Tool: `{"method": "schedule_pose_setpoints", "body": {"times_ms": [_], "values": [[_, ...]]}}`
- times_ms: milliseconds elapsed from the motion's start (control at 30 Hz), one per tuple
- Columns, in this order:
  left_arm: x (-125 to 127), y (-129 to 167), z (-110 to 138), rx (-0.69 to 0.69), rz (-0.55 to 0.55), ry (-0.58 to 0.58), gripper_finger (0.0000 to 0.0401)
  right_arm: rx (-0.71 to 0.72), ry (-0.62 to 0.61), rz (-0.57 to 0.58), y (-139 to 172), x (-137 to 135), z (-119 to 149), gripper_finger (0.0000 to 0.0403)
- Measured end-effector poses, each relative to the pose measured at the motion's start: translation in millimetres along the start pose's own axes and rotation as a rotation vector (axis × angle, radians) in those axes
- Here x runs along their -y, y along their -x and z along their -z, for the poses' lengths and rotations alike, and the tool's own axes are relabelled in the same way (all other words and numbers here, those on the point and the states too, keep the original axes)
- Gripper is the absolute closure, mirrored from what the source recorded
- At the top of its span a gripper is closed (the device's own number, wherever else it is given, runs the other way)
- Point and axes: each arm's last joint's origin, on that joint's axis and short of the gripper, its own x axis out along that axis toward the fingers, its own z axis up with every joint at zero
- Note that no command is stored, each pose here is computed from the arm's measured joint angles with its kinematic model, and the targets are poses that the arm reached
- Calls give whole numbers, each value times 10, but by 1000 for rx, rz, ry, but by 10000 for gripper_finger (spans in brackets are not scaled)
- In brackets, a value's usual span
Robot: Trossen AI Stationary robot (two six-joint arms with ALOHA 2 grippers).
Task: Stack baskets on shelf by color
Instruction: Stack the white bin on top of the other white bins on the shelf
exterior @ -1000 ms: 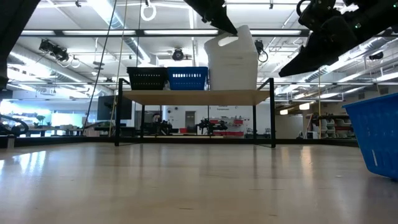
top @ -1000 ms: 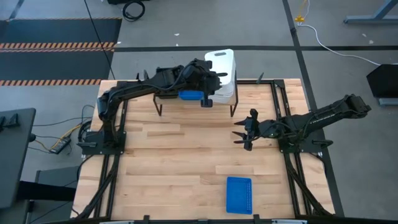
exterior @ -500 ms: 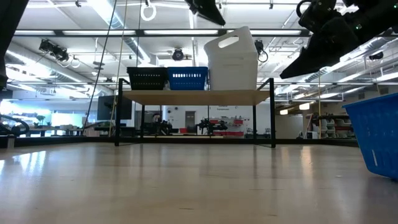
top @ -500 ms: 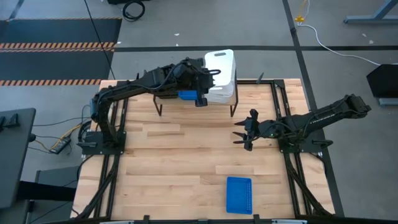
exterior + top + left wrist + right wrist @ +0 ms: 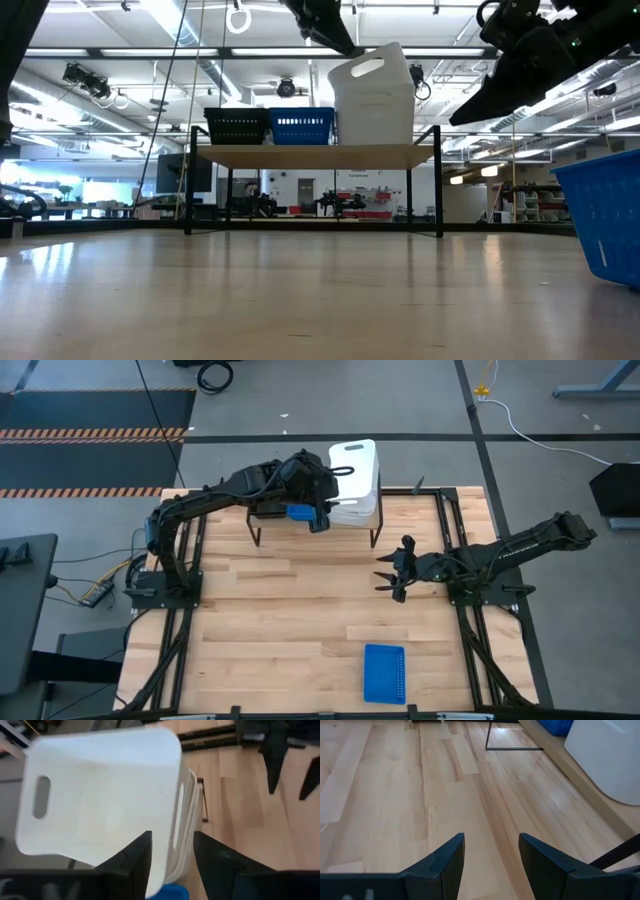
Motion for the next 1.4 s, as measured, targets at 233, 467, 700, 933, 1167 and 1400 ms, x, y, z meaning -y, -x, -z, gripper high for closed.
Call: {"method": "schedule_pose_setpoints", "body": {"times_ms": [233, 467, 700, 933, 1167, 1400], "values": [[-148, -91, 105, -38, 20, 66, 210, 0, 0, 0, 0, 0, 0, 208], [-161, -201, 133, -32, 75, 80, 198, -1, -1, 2, -2, 5, 0, 208], [-141, -266, 138, -29, 94, 50, 214, -3, 0, 3, -3, 6, 2, 208], [-131, -263, 123, -18, 93, 35, 287, -5, 1, 4, -3, 7, 4, 208], [-132, -263, 123, -14, 97, -3, 389, -7, 2, 4, -3, 7, 6, 208], [-140, -263, 103, 6, 85, -23, 394, -7, 2, 4, -3, 7, 7, 208]]}}
